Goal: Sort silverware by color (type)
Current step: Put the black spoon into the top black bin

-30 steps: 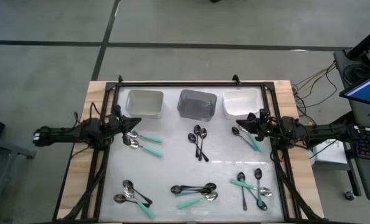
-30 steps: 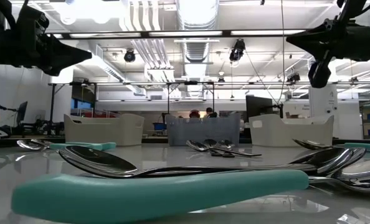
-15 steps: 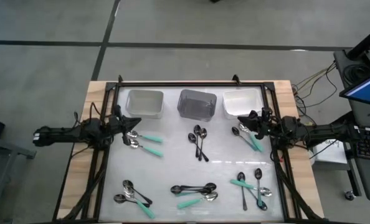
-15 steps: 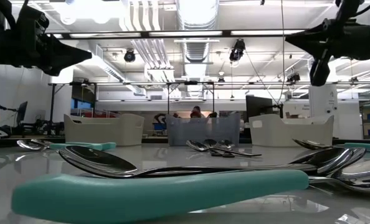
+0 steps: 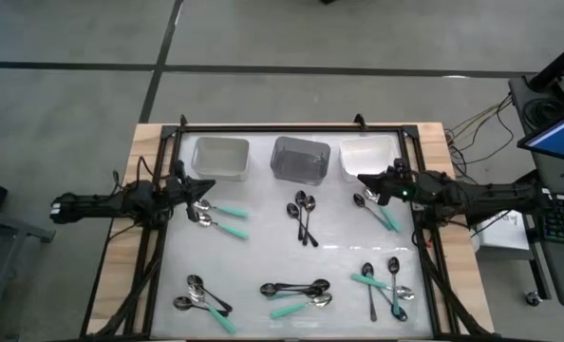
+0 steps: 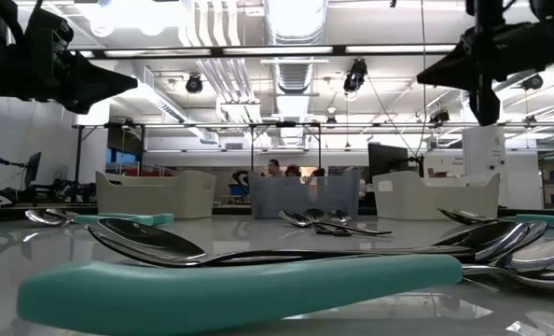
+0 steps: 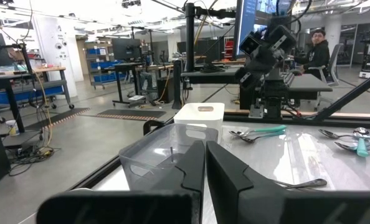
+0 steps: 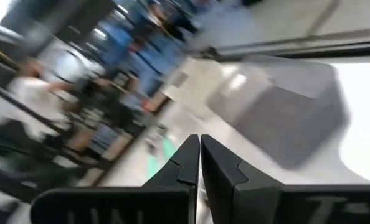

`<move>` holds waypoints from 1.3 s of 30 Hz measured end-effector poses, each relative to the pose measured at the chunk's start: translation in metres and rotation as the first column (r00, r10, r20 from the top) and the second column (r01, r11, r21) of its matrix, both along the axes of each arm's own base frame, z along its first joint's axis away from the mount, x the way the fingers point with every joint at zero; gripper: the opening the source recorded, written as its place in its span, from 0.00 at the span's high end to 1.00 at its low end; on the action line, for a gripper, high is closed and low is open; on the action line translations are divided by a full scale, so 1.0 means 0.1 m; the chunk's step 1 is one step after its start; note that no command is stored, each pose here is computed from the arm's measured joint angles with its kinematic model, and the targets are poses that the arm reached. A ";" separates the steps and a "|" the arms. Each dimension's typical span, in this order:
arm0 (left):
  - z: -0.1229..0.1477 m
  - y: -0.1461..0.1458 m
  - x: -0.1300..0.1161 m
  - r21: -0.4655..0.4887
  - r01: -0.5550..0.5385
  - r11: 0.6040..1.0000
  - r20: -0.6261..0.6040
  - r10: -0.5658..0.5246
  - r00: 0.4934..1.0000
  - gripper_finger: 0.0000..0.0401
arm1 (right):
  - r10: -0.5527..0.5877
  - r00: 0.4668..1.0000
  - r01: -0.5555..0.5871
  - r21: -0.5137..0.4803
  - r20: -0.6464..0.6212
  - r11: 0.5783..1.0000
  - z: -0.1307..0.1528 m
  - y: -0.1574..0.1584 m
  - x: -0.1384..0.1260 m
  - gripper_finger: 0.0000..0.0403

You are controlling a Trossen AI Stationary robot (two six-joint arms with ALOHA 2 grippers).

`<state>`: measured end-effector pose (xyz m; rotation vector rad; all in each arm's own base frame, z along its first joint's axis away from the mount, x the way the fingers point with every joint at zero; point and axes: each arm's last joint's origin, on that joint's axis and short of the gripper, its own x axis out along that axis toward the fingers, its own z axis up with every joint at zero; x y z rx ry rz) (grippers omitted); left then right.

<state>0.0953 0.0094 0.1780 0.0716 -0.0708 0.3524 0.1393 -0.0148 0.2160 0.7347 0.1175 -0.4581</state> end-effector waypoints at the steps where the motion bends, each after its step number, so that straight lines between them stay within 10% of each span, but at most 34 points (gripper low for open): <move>1: 0.00 0.00 0.00 0.000 0.000 1.000 0.000 0.000 1.000 1.00 | -0.013 0.999 0.013 -0.005 -0.049 1.000 0.03 0.00 0.01 0.98; 10: 0.00 0.00 0.00 0.000 0.000 1.000 0.000 0.000 1.000 1.00 | -0.135 0.936 0.142 -0.002 -0.326 0.990 0.19 -0.04 0.12 0.98; 23: 0.00 0.00 0.00 0.000 0.000 1.000 0.000 0.000 1.000 1.00 | -0.060 0.922 0.034 -0.075 -0.383 0.997 0.36 -0.03 0.32 0.98; 39: 0.00 0.00 0.00 0.000 0.000 1.000 0.000 0.000 1.000 1.00 | 0.054 0.897 -0.031 0.060 -0.439 0.998 0.24 0.00 0.40 0.88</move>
